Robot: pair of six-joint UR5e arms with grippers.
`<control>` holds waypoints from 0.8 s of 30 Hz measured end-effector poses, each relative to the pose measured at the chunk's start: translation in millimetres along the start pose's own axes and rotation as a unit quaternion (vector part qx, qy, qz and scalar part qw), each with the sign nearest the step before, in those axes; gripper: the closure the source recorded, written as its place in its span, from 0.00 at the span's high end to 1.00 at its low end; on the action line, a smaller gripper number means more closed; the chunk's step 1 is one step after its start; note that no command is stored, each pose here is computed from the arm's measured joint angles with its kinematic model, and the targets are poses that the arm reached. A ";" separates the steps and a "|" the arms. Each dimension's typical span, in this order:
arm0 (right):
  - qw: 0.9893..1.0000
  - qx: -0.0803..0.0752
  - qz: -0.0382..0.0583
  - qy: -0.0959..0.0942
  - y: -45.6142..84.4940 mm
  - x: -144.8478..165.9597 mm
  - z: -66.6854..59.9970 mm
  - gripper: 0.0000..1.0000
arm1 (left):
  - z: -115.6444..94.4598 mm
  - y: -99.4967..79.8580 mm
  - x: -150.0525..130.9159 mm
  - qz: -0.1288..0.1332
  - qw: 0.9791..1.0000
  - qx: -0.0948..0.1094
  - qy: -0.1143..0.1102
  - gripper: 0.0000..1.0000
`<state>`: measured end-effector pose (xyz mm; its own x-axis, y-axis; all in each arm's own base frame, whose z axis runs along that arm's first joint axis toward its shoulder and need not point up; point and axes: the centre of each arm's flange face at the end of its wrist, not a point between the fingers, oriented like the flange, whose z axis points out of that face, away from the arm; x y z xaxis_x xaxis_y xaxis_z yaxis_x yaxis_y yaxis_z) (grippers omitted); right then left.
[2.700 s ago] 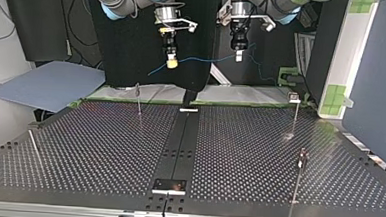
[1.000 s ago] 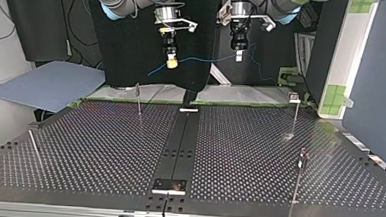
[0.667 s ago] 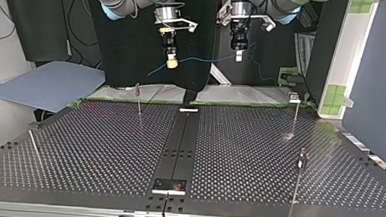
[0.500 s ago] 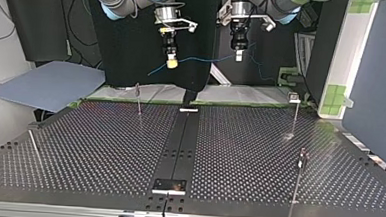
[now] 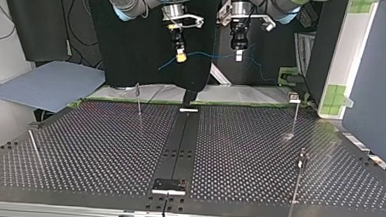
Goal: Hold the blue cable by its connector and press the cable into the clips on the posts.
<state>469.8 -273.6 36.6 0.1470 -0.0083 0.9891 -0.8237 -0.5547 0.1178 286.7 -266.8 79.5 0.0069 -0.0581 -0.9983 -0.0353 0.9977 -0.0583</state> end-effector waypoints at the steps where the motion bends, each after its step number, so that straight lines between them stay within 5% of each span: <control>1: 1.000 0.000 -0.001 -0.004 -0.2 -4.0 -0.6 0.00 | 0.0 0.0 0.0 0.000 1.000 0.000 0.000 0.00; 11: 1.000 0.001 -0.004 -0.013 -1.0 -14.7 -2.2 0.00 | -2.8 3.0 4.6 0.007 1.000 0.001 0.004 0.00; 24: 1.000 0.001 -0.004 -0.013 -1.0 -14.9 -2.3 0.00 | -36.6 28.5 51.5 0.054 0.997 0.001 0.051 0.00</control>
<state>467.2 -271.1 21.9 0.1675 -0.0264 0.9855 -0.8210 -0.5572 0.1246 249.5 -242.8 26.2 -0.0988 0.0459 -0.9940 -0.0293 0.9984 0.0490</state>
